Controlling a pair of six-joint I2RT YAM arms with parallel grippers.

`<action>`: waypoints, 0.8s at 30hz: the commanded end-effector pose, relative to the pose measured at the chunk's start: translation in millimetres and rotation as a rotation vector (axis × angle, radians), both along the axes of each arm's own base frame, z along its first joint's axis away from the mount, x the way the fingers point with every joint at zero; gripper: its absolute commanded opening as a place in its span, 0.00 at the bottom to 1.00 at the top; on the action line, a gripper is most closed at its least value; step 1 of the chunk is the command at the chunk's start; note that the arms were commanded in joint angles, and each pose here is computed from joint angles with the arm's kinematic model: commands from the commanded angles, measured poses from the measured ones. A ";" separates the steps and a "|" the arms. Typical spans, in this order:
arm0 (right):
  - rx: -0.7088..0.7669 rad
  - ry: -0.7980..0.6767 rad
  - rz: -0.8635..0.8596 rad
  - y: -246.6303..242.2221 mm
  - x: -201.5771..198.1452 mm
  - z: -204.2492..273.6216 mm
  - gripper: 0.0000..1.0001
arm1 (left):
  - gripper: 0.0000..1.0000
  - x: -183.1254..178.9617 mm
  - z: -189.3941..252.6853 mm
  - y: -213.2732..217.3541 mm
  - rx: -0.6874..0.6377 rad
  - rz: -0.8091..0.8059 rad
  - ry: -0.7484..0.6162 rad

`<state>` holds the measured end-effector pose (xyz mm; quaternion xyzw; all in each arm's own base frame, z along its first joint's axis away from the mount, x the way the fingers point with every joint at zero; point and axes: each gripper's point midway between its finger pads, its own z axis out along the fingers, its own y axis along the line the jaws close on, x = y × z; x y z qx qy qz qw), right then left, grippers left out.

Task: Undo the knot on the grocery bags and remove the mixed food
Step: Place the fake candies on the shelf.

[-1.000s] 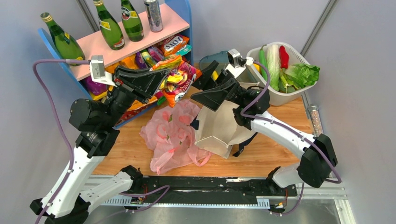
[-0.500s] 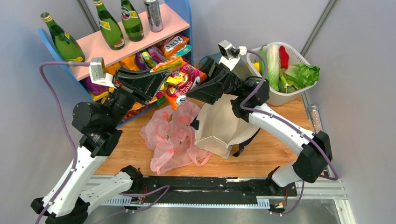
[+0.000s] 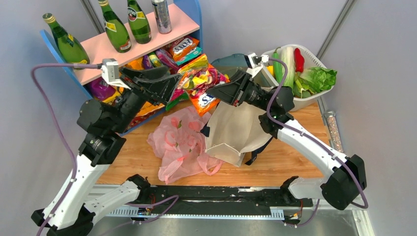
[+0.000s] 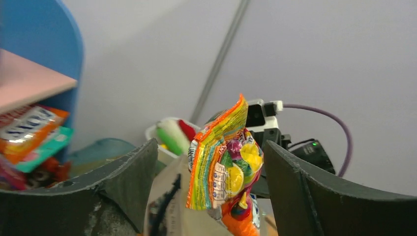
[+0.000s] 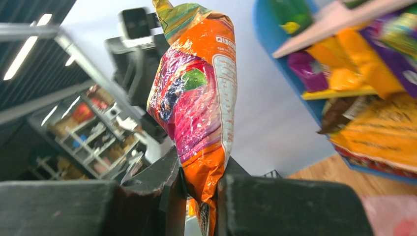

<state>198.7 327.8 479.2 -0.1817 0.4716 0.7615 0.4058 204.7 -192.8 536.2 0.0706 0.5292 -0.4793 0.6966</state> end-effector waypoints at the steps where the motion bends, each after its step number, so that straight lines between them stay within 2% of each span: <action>1: -0.038 0.221 -0.126 -17.7 32.5 -21.1 0.00 | 0.90 13.0 9.6 55.5 0.179 0.336 -0.065; 2: -0.051 0.270 -0.153 -20.2 41.3 -30.9 0.00 | 0.97 13.9 8.7 60.8 0.199 0.366 -0.066; 6: -0.082 0.406 -0.207 -26.0 70.8 -55.9 0.00 | 1.00 15.6 -2.2 84.9 0.278 0.493 -0.082; 8: -0.090 0.439 -0.212 -23.7 83.4 -57.9 0.00 | 1.00 24.2 -30.8 88.5 0.366 0.541 -0.082; 13: -0.089 0.499 -0.210 -14.1 117.3 -61.3 0.00 | 1.00 34.4 -96.7 103.4 0.483 0.630 -0.018; 16: -0.084 0.526 -0.203 -5.7 136.7 -62.4 0.00 | 1.00 34.3 -142.2 94.2 0.540 0.576 -0.004; 19: -0.089 0.560 -0.188 6.0 157.0 -68.1 0.00 | 1.00 22.8 -160.3 87.7 0.577 0.506 -0.027; 24: -0.082 0.579 -0.170 22.4 185.0 -64.8 0.00 | 1.00 7.5 -197.8 68.9 0.750 0.333 -0.021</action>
